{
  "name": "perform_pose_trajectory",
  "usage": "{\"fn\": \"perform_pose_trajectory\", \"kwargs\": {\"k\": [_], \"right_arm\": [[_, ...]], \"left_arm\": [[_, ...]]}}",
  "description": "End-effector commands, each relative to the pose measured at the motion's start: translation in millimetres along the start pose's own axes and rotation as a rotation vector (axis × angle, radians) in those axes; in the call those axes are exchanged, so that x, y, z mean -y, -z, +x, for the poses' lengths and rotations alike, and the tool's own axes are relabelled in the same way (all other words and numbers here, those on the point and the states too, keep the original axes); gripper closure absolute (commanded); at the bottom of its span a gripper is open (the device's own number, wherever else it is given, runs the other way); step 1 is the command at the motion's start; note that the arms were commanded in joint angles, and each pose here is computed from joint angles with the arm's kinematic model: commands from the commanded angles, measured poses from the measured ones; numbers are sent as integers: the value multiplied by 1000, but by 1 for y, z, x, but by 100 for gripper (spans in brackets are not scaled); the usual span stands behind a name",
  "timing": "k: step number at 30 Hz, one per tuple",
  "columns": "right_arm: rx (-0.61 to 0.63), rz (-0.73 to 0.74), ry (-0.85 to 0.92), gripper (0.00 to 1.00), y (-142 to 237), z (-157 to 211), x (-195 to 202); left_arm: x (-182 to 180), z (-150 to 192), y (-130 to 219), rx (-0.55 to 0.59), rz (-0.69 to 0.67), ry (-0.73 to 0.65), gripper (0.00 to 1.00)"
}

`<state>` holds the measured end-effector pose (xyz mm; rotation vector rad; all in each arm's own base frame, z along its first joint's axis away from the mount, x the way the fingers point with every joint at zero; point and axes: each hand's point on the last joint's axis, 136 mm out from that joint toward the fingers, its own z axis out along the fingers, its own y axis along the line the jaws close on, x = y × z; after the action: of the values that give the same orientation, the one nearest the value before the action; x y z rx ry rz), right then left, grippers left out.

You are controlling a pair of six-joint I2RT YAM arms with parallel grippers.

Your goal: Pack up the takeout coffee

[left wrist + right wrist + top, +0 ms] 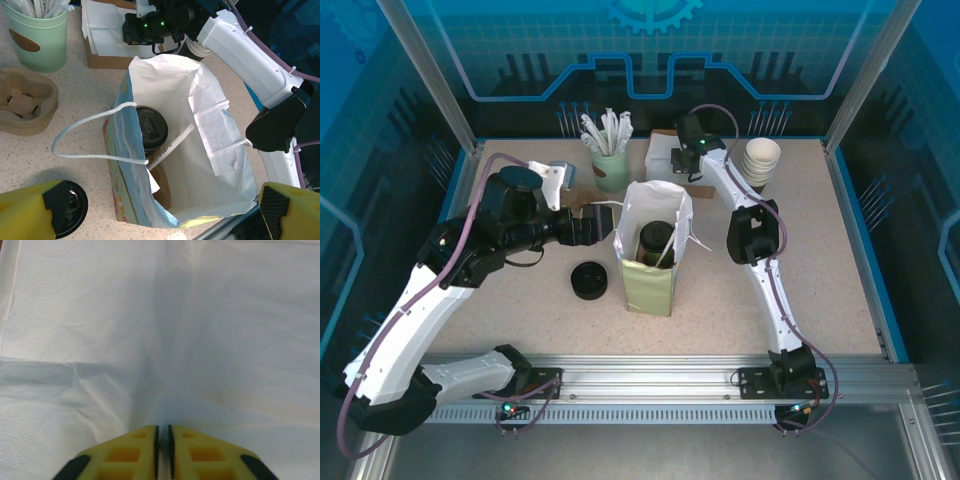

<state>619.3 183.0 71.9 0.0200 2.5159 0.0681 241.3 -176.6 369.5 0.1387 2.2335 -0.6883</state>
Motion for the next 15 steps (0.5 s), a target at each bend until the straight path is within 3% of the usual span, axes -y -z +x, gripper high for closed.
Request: {"fn": "perform_pose_trajectory", "kwargs": {"k": [1,5,15], "right_arm": [[30,-19,-11,91,5,-12,1],[45,-19,-13,100,13,-19,4],[101,-50,-18,100,61,-45,-1]], "left_arm": [[-7,4,1,-5,-23,-8,1],[-7,4,1,-5,-23,-7,1],[-8,4,-1,-7,-26,-7,1]]}}
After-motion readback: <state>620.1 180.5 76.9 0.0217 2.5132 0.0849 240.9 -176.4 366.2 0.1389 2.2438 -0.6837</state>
